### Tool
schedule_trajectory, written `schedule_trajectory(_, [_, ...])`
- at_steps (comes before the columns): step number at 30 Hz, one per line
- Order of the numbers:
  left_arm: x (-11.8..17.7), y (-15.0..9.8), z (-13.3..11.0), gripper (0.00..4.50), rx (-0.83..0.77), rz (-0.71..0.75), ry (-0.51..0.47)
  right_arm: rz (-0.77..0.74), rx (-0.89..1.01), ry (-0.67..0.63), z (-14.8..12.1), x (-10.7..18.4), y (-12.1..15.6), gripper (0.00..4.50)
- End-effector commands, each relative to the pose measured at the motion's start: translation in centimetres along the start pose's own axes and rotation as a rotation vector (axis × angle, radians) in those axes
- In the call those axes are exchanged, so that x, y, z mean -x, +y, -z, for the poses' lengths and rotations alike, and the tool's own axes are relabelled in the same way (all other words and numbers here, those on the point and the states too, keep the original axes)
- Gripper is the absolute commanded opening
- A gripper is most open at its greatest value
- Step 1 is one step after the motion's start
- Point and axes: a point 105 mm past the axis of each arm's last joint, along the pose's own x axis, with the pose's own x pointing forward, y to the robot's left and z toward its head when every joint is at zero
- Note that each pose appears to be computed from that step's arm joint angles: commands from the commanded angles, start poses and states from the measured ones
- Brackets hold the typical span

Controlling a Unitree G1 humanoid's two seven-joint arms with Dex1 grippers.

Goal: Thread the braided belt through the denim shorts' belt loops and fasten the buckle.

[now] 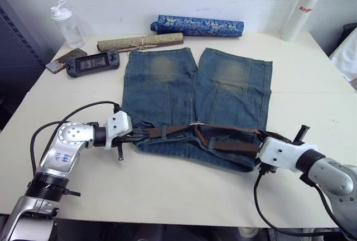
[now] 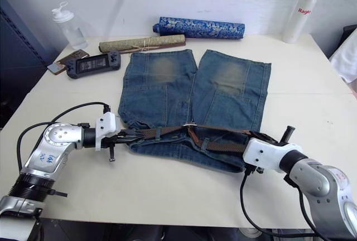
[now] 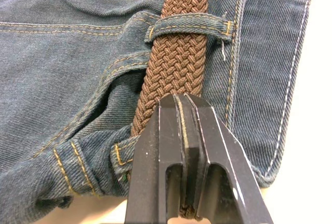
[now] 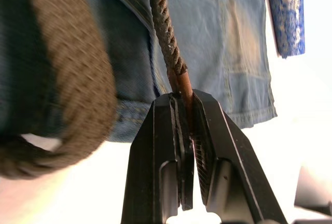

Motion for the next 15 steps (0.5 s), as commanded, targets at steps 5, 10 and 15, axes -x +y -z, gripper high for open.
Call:
schedule_trajectory(5, [1.4,0.3,5.3,0.07,0.137,-0.082,0.123,-0.090,0.058,-0.208,-4.0,0.4,3.7,0.00])
schedule_trajectory(10, [2.0,1.6,3.2,0.07,0.194,-0.118,0.005,-0.131,0.023,-0.218,-4.8,-0.4,6.0,0.00])
schedule_trajectory(15, [2.8,1.9,0.8,0.07,0.241,-0.133,-0.092,-0.121,-0.083,-0.182,-4.9,-1.3,6.1,0.00])
